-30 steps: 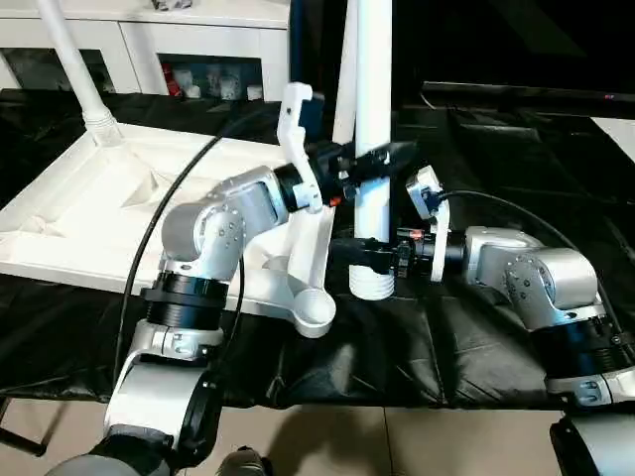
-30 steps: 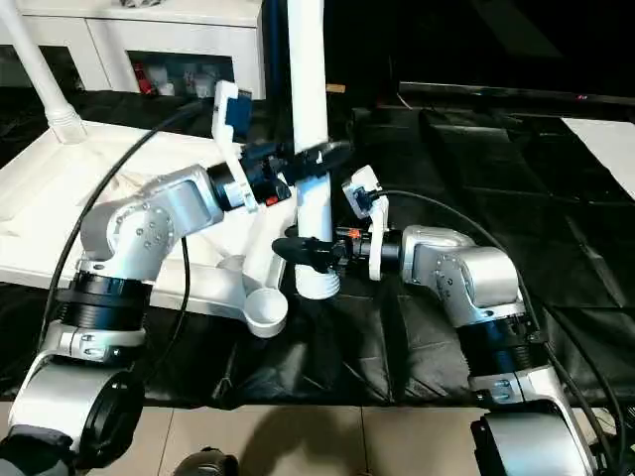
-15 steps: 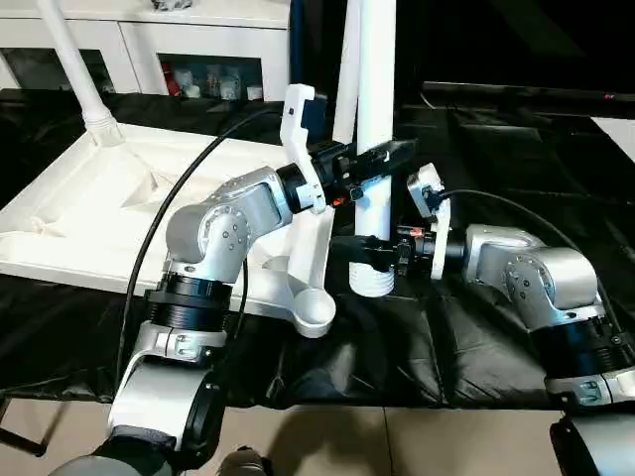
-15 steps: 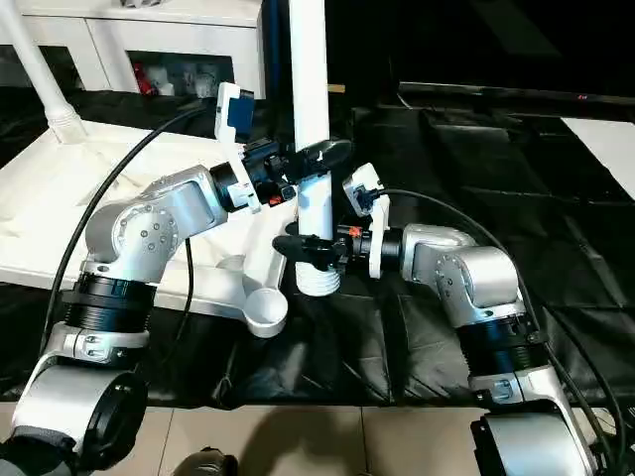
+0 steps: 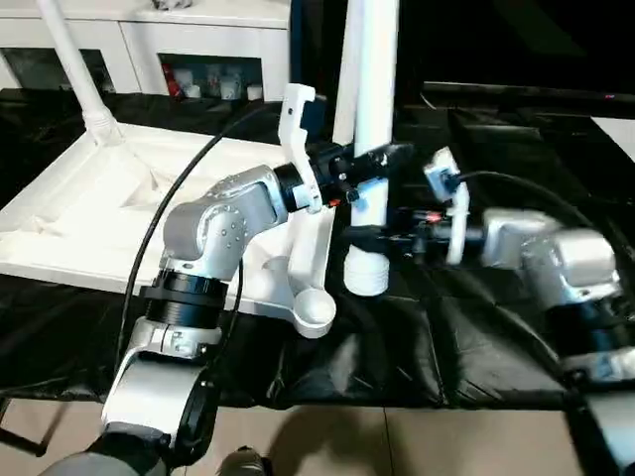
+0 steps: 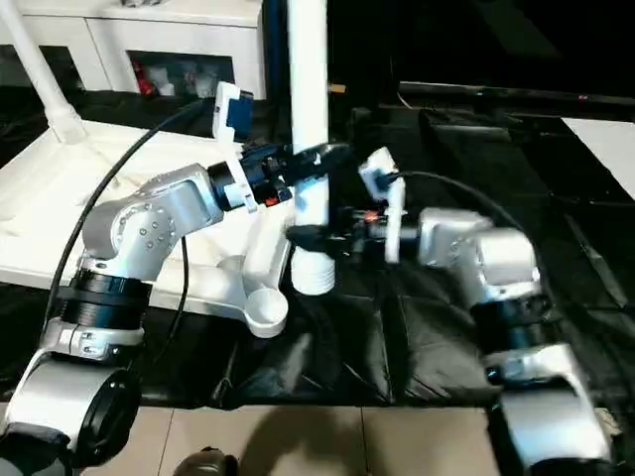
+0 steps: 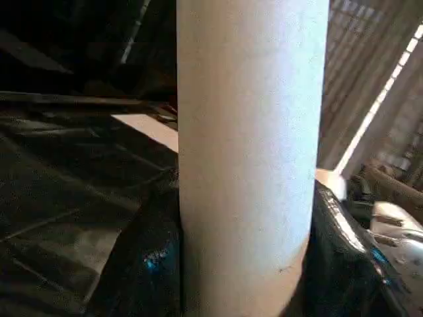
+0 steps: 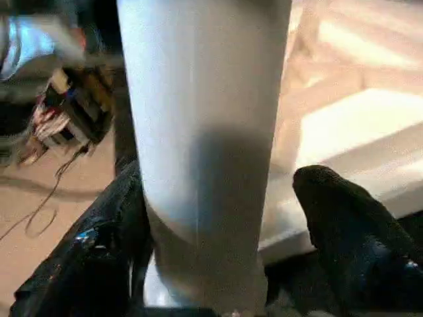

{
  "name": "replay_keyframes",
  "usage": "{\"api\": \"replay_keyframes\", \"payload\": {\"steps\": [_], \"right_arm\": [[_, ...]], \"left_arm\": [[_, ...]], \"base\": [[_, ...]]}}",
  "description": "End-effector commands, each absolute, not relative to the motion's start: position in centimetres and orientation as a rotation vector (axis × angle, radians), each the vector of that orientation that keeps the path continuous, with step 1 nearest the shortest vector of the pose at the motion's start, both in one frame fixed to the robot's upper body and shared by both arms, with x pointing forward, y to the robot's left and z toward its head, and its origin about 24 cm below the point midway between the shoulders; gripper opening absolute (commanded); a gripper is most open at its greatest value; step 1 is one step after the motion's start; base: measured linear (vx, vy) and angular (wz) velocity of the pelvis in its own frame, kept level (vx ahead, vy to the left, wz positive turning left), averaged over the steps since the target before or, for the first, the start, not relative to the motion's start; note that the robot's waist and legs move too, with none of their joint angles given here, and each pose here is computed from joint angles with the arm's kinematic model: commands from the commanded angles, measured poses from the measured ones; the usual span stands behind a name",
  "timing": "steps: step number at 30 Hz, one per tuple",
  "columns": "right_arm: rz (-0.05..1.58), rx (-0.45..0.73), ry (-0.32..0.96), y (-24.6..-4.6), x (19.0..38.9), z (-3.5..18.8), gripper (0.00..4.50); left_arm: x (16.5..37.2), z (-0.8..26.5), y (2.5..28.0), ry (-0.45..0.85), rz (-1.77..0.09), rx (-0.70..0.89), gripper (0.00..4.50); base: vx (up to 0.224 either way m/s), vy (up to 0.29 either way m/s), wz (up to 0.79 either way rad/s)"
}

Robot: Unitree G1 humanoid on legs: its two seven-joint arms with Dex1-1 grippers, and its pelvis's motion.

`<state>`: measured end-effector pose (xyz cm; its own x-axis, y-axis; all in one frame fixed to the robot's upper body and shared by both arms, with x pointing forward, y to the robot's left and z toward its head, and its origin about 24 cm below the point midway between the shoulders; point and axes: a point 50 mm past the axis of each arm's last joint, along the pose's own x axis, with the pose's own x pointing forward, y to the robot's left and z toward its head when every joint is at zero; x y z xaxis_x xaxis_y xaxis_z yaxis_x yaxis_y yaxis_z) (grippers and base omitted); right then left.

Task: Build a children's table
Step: Pick table leg

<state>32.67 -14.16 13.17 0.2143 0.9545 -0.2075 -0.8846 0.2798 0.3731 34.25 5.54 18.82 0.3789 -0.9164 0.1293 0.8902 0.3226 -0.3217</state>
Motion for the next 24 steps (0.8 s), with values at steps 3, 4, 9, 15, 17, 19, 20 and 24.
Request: {"api": "replay_keyframes", "payload": {"steps": [3, 4, 9, 15, 17, 19, 20, 24], "right_arm": [[1.331, 0.148, 0.442, -14.09, 32.72, 13.68, 3.59], [1.332, 0.146, 0.441, -14.0, 32.8, 13.7, 3.59], [1.342, 0.138, 0.434, -13.53, 33.09, 13.7, 3.59], [1.344, 0.129, 0.426, -13.28, 33.37, 13.66, 3.59], [1.347, 0.127, 0.426, -13.28, 33.38, 13.64, 3.59], [1.355, 0.123, 0.434, -13.26, 33.35, 13.51, 3.41], [1.355, 0.123, 0.434, -13.26, 33.35, 13.51, 3.31], [1.365, 0.125, 0.438, -13.19, 33.27, 13.32, 2.97]], "left_arm": [[34.44, 19.79, 5.02, 0.057, -1.209, -0.326, 1.86], [34.41, 19.86, 4.95, 0.056, -1.215, -0.328, 1.86], [34.35, 19.93, 4.78, 0.055, -1.226, -0.327, 1.86], [34.36, 19.75, 4.77, 0.065, -1.232, -0.32, 1.86], [34.35, 19.7, 4.76, 0.067, -1.233, -0.318, 1.86], [34.36, 19.67, 4.78, 0.068, -1.232, -0.318, 1.86], [34.36, 19.67, 4.78, 0.068, -1.232, -0.318, 1.86], [34.38, 19.71, 4.72, 0.067, -1.233, -0.323, 1.86]], "base": [[0.0, 0.0, 0.0], [0.0, 0.0, 0.0], [0.0, 0.0, 0.0], [0.0, 0.0, 0.0], [0.0, 0.0, 0.0], [0.0, 0.0, 0.0], [0.0, 0.0, 0.0], [0.0, 0.0, 0.0]]}}
